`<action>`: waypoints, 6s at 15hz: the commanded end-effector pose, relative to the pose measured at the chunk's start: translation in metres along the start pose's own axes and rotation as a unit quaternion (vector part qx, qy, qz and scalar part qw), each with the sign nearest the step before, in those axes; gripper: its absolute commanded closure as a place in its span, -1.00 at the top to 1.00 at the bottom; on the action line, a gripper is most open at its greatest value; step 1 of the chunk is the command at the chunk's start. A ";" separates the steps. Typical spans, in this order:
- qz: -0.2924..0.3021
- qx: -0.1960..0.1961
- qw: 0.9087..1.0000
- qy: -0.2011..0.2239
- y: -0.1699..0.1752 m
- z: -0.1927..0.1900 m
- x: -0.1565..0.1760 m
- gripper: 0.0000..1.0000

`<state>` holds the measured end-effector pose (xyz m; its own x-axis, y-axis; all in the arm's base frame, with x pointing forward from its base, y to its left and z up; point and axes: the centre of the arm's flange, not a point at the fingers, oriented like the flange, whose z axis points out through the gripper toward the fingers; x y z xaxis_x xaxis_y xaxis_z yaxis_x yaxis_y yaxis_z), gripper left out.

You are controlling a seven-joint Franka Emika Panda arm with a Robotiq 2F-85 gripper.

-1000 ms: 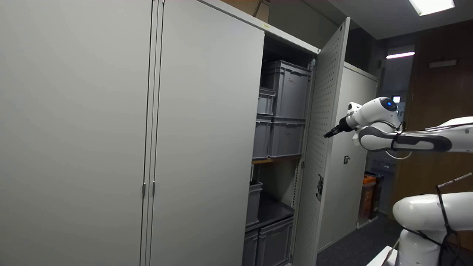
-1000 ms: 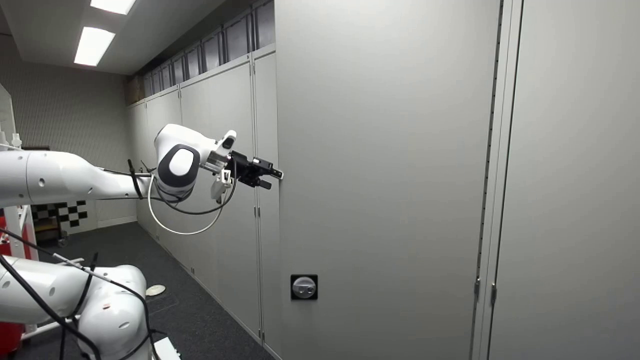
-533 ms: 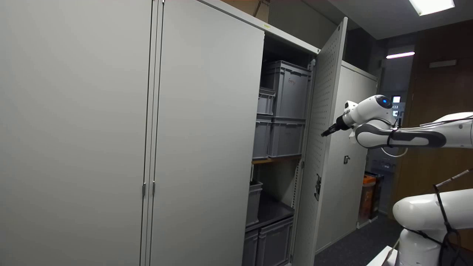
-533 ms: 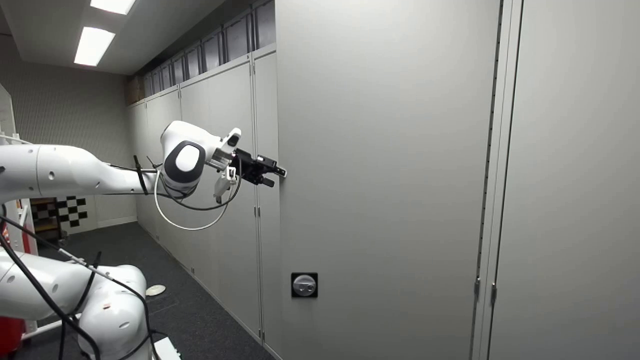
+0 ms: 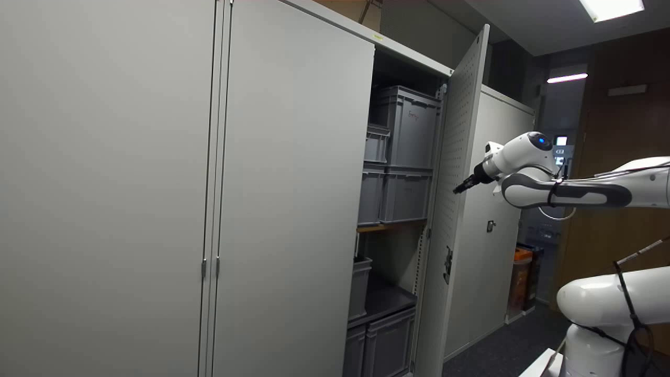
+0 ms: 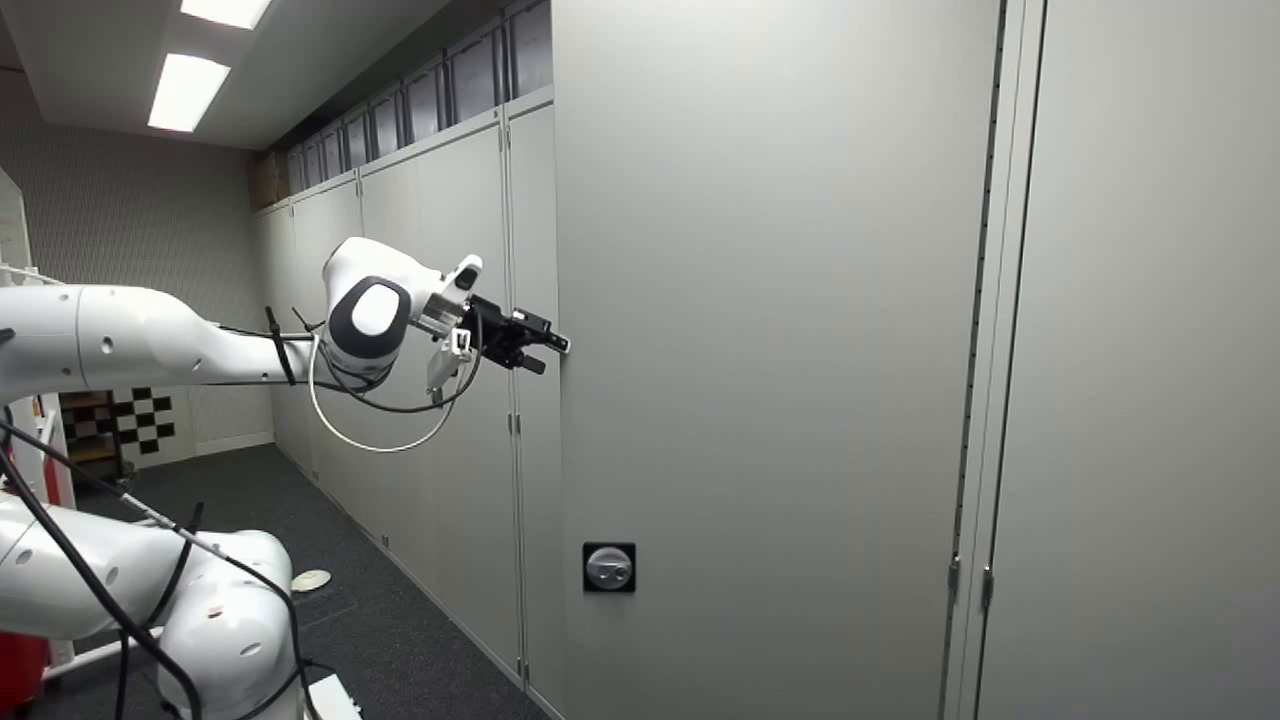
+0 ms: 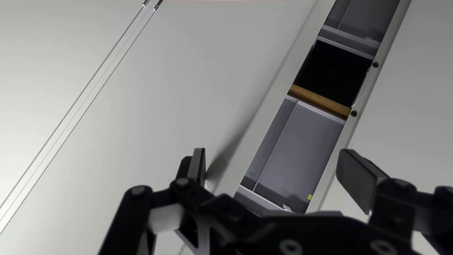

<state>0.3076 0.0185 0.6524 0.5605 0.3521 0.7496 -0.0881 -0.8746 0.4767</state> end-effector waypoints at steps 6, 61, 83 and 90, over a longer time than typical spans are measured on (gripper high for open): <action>0.006 0.013 1.000 -0.012 0.002 0.001 0.031 1.00; 0.009 0.030 0.995 -0.096 -0.022 0.005 -0.013 1.00; 0.092 -0.051 0.986 -0.131 0.034 -0.003 -0.064 1.00; 0.132 -0.079 0.980 -0.124 0.061 0.005 -0.033 1.00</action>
<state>0.2636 -0.0388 0.6330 0.7076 0.0334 0.7058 -0.3220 -0.8739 0.3641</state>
